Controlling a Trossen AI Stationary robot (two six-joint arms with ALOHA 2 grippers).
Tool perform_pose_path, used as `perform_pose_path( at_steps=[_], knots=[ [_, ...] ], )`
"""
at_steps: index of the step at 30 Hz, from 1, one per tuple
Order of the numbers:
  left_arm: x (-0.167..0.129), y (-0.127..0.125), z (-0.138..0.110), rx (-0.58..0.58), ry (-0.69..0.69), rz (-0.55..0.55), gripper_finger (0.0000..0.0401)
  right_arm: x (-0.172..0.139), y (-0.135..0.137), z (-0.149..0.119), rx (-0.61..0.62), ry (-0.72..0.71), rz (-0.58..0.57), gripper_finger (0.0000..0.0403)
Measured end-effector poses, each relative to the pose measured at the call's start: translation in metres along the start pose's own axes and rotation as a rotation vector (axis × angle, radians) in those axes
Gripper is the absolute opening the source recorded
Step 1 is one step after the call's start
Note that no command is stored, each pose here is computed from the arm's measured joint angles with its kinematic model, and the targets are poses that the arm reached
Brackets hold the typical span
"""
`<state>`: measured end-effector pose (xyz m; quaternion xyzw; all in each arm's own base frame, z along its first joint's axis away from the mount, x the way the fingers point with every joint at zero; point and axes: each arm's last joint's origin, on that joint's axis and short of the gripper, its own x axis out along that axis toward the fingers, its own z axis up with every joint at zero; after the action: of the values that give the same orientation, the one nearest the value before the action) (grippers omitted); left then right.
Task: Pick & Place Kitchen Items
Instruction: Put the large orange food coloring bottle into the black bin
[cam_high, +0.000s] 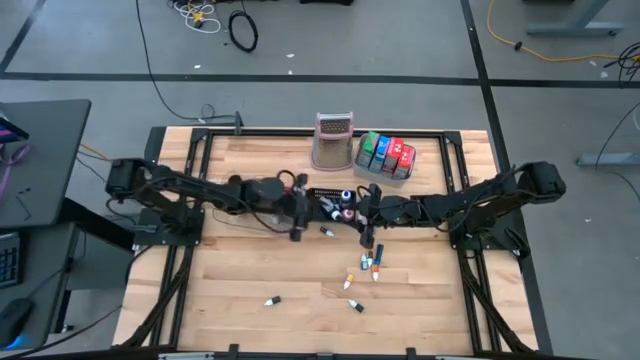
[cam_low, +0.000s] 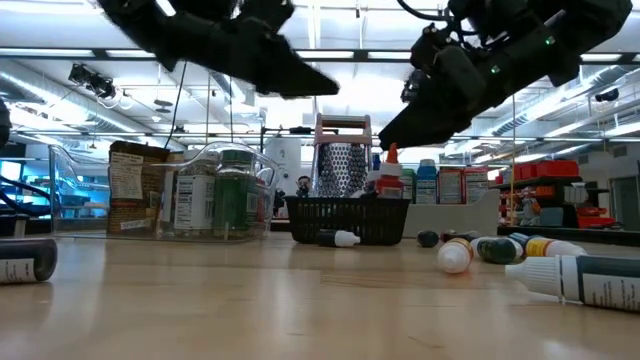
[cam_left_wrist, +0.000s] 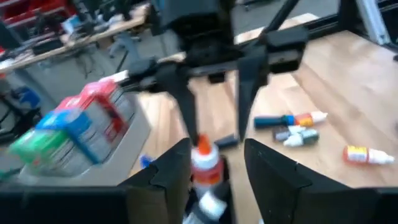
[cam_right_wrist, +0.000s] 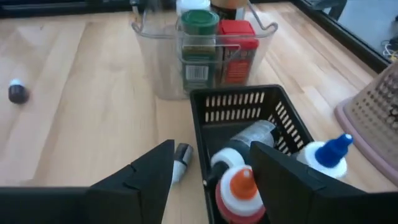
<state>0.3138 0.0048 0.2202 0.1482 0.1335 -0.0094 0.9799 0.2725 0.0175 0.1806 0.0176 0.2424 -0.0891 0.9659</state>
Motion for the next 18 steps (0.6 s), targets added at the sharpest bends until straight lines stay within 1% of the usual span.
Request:
perform_pose_path(
  at_steps=[1, 3, 6, 15, 18],
  knots=[
    [0.006, -0.003, 0.002, 0.016, -0.003, -0.007, 0.0168, 0.0, 0.0, 0.0, -0.001, 0.002, 0.0, 0.0219],
    [0.015, -0.007, 0.001, 0.028, 0.038, -0.004, 0.018, 0.0, 0.0, -0.002, -0.006, 0.025, -0.004, 0.0219],
    [0.03, -0.009, -0.002, 0.009, 0.098, 0.023, 0.0191, 0.0, -0.001, -0.007, -0.015, 0.067, -0.01, 0.0219],
    [0.064, -0.018, -0.023, -0.002, 0.178, 0.003, 0.0186, -0.002, -0.002, -0.009, -0.005, 0.105, -0.043, 0.0219],
    [0.068, -0.018, -0.03, 0.068, 0.226, 0.024, 0.0185, -0.002, -0.004, -0.011, -0.01, 0.115, -0.079, 0.0219]
  ],
)
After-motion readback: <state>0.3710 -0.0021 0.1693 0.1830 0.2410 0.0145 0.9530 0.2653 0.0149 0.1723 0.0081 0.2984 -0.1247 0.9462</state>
